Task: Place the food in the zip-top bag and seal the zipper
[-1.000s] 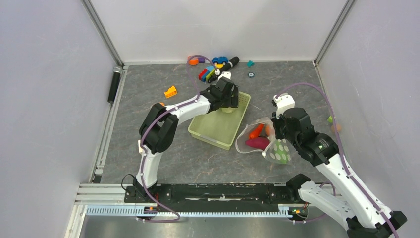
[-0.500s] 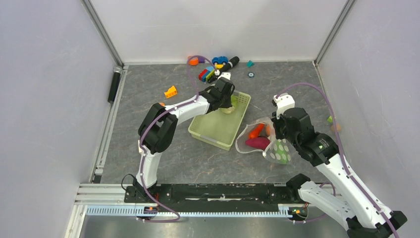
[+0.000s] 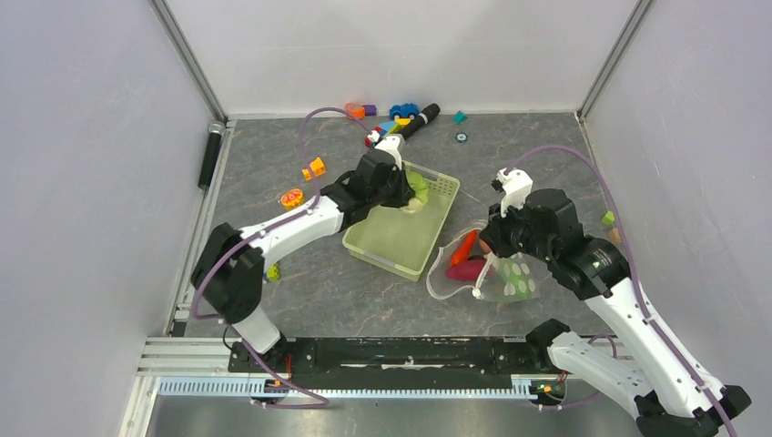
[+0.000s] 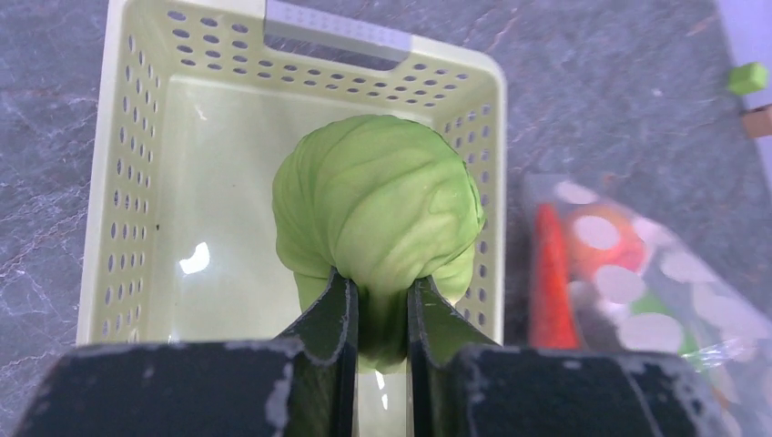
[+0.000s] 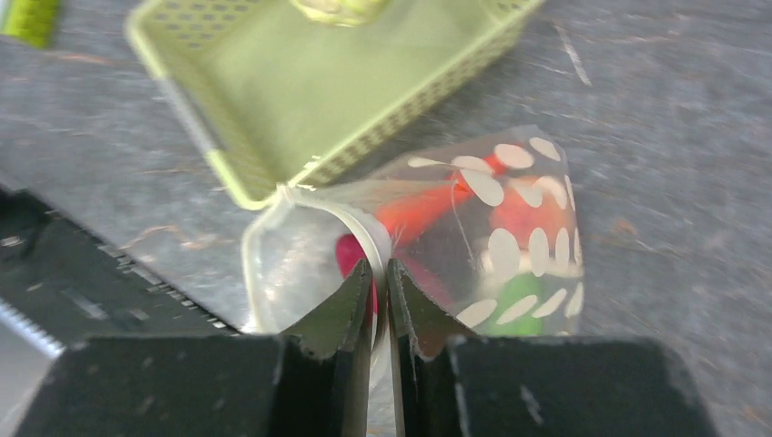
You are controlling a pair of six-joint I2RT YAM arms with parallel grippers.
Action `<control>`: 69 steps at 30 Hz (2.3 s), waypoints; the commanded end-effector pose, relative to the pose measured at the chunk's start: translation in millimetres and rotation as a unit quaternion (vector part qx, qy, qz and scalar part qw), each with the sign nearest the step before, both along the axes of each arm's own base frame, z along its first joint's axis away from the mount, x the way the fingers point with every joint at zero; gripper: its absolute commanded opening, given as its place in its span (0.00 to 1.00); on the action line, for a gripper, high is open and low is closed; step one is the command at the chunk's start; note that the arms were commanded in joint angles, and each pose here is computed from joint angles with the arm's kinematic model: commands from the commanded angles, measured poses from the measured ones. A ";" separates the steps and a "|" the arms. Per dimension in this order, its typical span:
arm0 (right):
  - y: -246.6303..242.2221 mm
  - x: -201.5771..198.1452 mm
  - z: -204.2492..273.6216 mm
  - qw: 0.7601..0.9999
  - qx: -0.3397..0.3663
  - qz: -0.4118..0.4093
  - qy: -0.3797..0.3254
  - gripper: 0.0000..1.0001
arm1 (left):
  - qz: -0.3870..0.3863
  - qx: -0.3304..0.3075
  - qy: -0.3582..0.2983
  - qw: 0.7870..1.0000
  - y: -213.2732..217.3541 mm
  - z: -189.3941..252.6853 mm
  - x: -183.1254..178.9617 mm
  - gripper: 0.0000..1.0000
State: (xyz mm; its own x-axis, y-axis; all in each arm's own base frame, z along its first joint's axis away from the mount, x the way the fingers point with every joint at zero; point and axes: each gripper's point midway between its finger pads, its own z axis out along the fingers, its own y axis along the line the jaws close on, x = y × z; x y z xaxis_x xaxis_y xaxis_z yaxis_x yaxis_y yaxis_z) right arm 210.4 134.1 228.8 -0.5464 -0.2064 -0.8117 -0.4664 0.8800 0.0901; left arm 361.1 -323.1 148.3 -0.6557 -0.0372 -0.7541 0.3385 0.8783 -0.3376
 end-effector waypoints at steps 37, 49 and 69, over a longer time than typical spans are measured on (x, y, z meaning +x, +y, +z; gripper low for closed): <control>-55.9 16.1 -11.7 0.982 -0.107 -0.154 0.025 0.14 | -0.491 -0.214 -0.186 0.824 -79.0 162.1 -244.8 0.02; -38.0 9.6 -6.0 0.992 -0.071 -0.105 0.026 0.14 | -0.360 -0.092 -0.137 0.918 -98.9 91.6 -180.1 0.02; 22.1 -12.4 37.1 0.997 0.065 0.034 0.022 0.11 | -0.345 0.064 -0.142 0.926 -123.7 35.8 -180.0 0.06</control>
State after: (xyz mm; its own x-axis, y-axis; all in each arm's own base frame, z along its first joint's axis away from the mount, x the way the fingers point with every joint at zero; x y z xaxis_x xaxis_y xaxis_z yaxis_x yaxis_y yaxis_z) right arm 201.3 127.8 216.4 -0.6655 -0.2050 -0.7177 -0.4068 0.9058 0.1185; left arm 164.3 -445.4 174.9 -0.3248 0.4139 -0.8504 0.9044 0.3989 -0.1513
